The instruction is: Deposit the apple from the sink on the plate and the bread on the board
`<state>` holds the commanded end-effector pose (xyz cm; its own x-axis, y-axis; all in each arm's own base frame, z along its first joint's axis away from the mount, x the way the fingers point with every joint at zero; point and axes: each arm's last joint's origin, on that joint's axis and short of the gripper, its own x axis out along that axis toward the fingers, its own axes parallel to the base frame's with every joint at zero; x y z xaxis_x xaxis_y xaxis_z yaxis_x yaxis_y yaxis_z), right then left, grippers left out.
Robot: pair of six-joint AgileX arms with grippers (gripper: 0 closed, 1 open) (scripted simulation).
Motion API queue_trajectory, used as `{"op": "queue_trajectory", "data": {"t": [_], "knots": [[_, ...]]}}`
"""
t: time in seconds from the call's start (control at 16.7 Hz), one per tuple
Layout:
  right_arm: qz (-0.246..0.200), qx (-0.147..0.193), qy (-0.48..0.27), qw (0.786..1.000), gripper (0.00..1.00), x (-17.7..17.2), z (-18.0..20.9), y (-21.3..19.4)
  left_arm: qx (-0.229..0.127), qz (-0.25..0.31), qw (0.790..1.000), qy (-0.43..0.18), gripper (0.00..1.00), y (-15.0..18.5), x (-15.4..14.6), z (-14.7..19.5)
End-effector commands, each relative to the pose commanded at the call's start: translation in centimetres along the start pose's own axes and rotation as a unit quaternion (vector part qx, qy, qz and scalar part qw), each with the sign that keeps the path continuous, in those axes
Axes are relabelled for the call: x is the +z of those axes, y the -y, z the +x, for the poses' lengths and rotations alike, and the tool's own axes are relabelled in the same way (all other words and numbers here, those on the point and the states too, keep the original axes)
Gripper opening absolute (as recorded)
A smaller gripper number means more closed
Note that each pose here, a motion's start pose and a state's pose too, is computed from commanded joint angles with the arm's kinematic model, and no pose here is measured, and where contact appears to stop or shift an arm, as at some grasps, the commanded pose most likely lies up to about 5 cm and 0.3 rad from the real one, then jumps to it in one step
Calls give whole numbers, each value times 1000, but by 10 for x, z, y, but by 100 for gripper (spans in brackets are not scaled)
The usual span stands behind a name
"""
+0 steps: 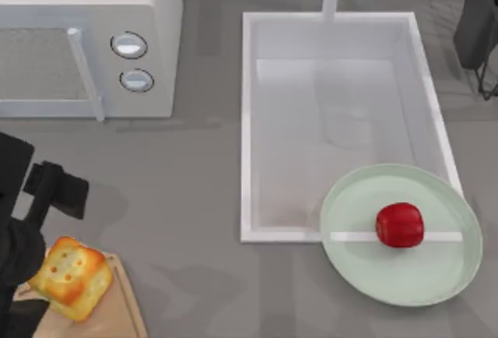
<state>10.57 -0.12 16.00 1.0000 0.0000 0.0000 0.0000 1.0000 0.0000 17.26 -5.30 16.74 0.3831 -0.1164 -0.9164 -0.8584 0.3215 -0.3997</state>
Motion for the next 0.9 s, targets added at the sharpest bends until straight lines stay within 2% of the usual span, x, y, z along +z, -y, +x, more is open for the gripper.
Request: {"op": "queue_trajectory", "data": {"t": [0.18,0.36,0.48,0.6,0.78,0.9], "knots": [[0,0,0,1000,100,0,0,0,-89,132,987,32,100,-19,8,-9],[0,0,0,1000,100,0,0,0,-168,278,940,103,100,-40,13,-13],[0,0,0,1000,100,0,0,0,-211,365,890,171,100,-52,17,-14],[0,0,0,1000,100,0,0,0,-243,432,832,250,100,-62,19,-15],[0,0,0,1000,100,0,0,0,-272,488,744,368,100,-71,23,-19],[0,0,0,1000,100,0,0,0,-280,503,696,429,100,-75,24,-22]]}}
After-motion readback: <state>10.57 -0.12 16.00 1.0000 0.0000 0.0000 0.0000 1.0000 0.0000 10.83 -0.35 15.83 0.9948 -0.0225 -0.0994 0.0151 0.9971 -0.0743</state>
